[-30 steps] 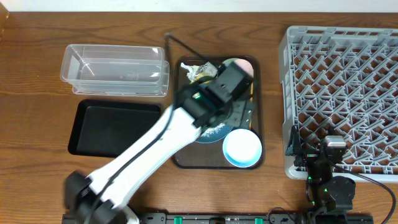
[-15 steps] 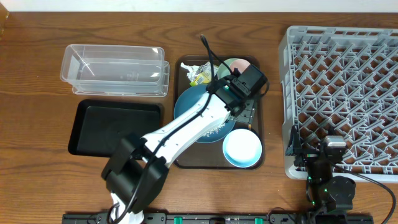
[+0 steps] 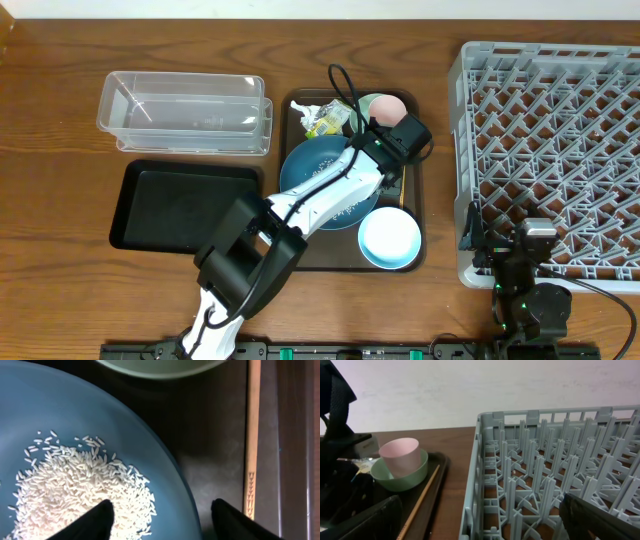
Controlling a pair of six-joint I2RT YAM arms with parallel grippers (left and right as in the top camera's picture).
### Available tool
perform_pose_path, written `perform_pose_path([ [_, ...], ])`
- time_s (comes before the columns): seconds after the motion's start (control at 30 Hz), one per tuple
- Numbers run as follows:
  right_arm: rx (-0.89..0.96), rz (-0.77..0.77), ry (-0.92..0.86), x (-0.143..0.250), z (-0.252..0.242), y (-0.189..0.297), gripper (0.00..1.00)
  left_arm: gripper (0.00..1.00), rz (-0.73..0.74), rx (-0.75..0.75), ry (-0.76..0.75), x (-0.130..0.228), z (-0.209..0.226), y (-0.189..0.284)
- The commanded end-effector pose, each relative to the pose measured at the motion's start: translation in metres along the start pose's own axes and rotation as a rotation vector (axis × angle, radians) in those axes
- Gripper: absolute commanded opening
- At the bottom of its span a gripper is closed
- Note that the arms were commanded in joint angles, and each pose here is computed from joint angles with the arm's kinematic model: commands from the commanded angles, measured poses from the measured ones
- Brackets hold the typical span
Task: Sort waste into correct bins and load items into the dishwasher rack
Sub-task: 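Grip the blue bowl rim with the left gripper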
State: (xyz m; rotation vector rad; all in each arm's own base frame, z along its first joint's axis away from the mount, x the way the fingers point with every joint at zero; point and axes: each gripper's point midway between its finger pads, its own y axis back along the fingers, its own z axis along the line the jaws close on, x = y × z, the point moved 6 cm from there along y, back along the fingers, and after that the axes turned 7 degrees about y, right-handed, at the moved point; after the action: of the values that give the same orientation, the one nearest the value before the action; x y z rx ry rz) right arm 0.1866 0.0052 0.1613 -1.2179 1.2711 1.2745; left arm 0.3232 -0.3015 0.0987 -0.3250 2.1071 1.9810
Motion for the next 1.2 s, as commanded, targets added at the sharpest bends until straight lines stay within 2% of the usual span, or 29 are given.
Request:
perform_pose_path([
  [0.0,-0.004,0.000,0.014,0.000,0.001,0.000,0.99,0.60,-0.027,-0.012,0.052,-0.004,-0.003,0.000],
  [0.13,-0.004,0.000,0.014,0.000,0.001,0.000,0.99,0.53,-0.031,-0.004,0.044,-0.001,-0.007,0.000],
  [0.4,-0.004,0.000,0.014,0.000,0.001,0.000,0.99,0.52,-0.031,-0.009,0.010,0.016,-0.015,-0.004],
  [0.67,-0.004,0.000,0.014,0.000,0.001,0.000,0.99,0.52,-0.081,-0.047,0.017,0.012,-0.012,-0.004],
  [1.17,-0.004,0.000,0.014,0.000,0.001,0.000,0.99,0.49,-0.066,-0.065,0.044,0.021,-0.005,-0.013],
])
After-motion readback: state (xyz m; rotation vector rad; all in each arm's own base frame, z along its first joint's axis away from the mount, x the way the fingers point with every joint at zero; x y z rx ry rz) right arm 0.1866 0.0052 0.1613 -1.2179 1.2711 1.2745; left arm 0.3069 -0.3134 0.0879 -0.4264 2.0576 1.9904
